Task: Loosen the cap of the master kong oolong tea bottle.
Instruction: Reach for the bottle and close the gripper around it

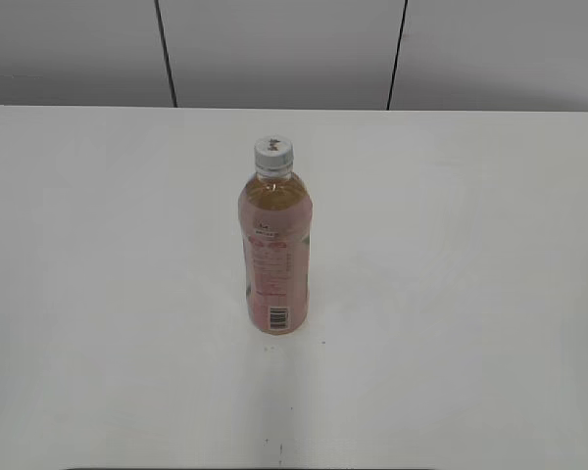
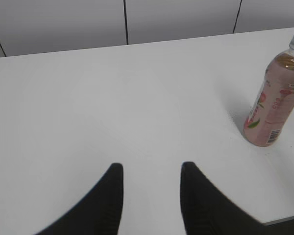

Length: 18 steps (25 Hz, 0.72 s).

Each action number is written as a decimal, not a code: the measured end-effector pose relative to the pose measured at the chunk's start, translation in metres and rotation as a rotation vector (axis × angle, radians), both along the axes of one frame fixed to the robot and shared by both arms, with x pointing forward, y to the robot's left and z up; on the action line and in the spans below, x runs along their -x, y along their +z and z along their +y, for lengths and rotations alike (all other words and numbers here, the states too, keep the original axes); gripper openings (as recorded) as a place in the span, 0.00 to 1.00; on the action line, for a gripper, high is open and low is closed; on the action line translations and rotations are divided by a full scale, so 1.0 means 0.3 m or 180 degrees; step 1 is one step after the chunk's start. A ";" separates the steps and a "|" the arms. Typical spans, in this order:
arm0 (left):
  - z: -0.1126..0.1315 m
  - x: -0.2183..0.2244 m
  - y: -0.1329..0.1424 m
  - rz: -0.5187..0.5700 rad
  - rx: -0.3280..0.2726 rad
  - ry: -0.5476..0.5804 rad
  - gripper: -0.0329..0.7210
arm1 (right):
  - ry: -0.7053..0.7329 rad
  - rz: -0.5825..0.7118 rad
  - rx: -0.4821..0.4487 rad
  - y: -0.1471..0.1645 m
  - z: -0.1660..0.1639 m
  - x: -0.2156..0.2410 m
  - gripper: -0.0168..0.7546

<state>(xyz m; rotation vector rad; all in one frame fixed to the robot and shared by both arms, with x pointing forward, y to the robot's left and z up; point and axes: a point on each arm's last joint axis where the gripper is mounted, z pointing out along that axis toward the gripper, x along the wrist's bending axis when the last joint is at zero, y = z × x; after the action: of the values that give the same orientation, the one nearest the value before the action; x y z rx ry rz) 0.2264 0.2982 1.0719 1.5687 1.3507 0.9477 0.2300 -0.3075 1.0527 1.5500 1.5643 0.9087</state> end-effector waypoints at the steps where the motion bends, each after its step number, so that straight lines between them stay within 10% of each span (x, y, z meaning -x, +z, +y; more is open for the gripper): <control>1: 0.000 0.000 0.000 0.0000 0.0000 0.0000 0.36 | 0.0000 0.0000 0.0000 0.000 0.000 0.000 0.66; 18: 0.000 0.000 0.000 0.0000 0.0000 0.0000 0.36 | 0.0000 0.0000 0.0000 0.000 0.000 0.000 0.66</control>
<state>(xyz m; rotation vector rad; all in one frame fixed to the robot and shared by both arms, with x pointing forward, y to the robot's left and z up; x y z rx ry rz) 0.2264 0.2982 1.0719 1.5687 1.3507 0.9477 0.2300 -0.3075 1.0527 1.5500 1.5643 0.9087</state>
